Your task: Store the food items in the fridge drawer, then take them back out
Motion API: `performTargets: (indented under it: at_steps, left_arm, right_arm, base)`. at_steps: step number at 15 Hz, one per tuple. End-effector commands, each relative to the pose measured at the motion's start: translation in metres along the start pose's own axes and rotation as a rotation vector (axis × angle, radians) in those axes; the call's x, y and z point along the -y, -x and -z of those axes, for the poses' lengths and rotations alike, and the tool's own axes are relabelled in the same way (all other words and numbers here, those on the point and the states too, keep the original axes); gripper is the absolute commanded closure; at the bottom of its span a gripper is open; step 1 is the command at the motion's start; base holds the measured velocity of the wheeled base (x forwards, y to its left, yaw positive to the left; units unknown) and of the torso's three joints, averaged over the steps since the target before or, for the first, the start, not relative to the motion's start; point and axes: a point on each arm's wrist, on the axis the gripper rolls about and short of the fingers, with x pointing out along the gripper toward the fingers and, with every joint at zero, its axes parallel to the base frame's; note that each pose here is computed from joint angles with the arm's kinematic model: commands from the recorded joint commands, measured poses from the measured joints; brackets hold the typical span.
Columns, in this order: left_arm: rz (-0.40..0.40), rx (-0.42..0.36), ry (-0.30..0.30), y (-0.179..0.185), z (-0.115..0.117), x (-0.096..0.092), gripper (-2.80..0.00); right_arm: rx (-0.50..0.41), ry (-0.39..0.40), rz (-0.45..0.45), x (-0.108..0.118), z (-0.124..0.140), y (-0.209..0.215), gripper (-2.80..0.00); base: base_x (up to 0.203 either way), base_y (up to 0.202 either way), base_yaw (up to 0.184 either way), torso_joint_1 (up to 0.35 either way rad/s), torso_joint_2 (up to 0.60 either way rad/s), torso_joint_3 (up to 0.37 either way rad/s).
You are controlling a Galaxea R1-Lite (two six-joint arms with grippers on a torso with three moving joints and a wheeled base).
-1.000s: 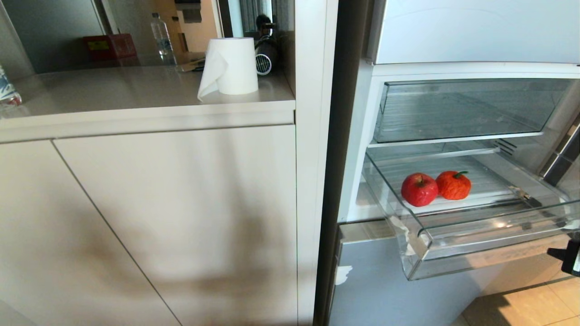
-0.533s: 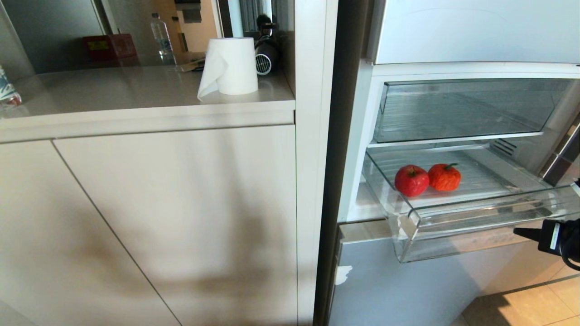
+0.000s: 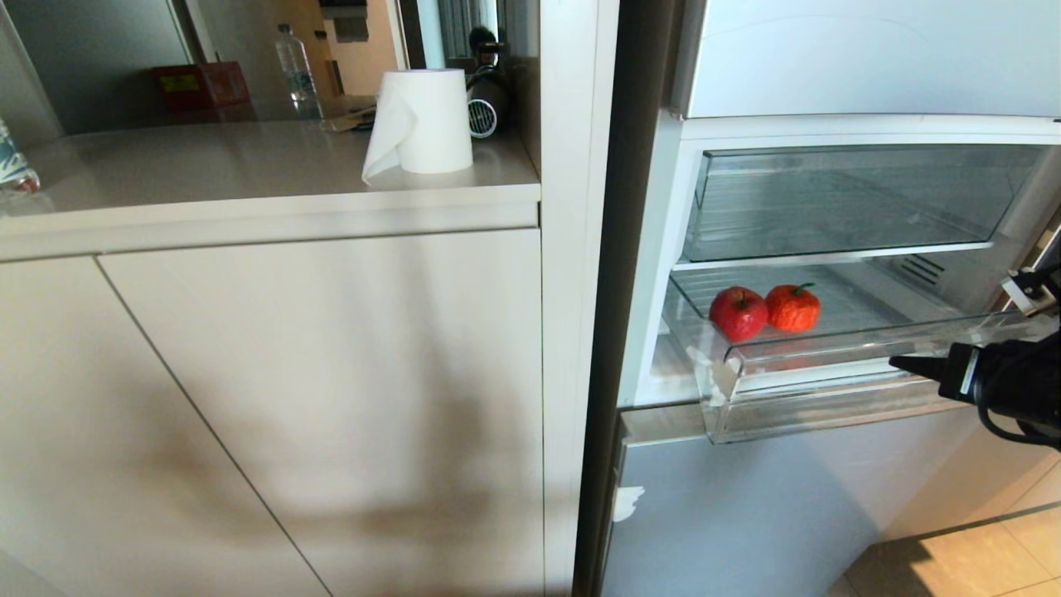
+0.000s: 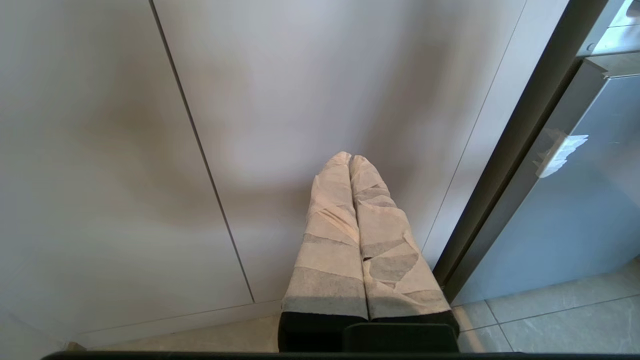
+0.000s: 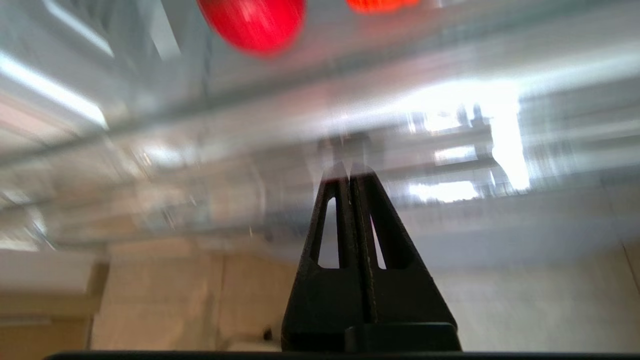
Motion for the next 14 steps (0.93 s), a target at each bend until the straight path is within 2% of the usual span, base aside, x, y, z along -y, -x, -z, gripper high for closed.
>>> performTargets:
  at_steps: [1,4,6,8,10,14]
  left_arm:
    - [0.0,0.0,0.0,0.0,0.0,0.0,0.0]
    - [0.0,0.0,0.0,0.0,0.0,0.0,0.0]
    - [0.0,0.0,0.0,0.0,0.0,0.0,0.0]
    - [0.0,0.0,0.0,0.0,0.0,0.0,0.0]
    - [0.0,0.0,0.0,0.0,0.0,0.0,0.0]
    - [0.0,0.0,0.0,0.0,0.0,0.0,0.0]
  right_arm:
    - [-0.005,-0.022,-0.017,0.006,0.001,-0.02,0.0]
    - [0.022,-0.014,-0.018,-0.004,-0.002,-0.008,0.0]
    - [0.04,-0.005,-0.003,-0.011,0.003,0.014,0.0]
    - [0.02,-0.018,0.019,-0.016,0.018,0.032,0.0]
    - [-0.016,-0.035,0.026,-0.012,0.022,0.027,0.0]
    - [-0.084,-0.071,0.029,0.011,0.019,-0.015,0.0]
  base:
    - [0.0,0.0,0.0,0.0,0.0,0.0]
    - [0.0,0.0,0.0,0.0,0.0,0.0]
    - [0.0,0.0,0.0,0.0,0.0,0.0]
    - [0.0,0.0,0.0,0.0,0.0,0.0]
    - [0.0,0.0,0.0,0.0,0.0,0.0]
    - [0.0,0.0,0.0,0.0,0.0,0.0]
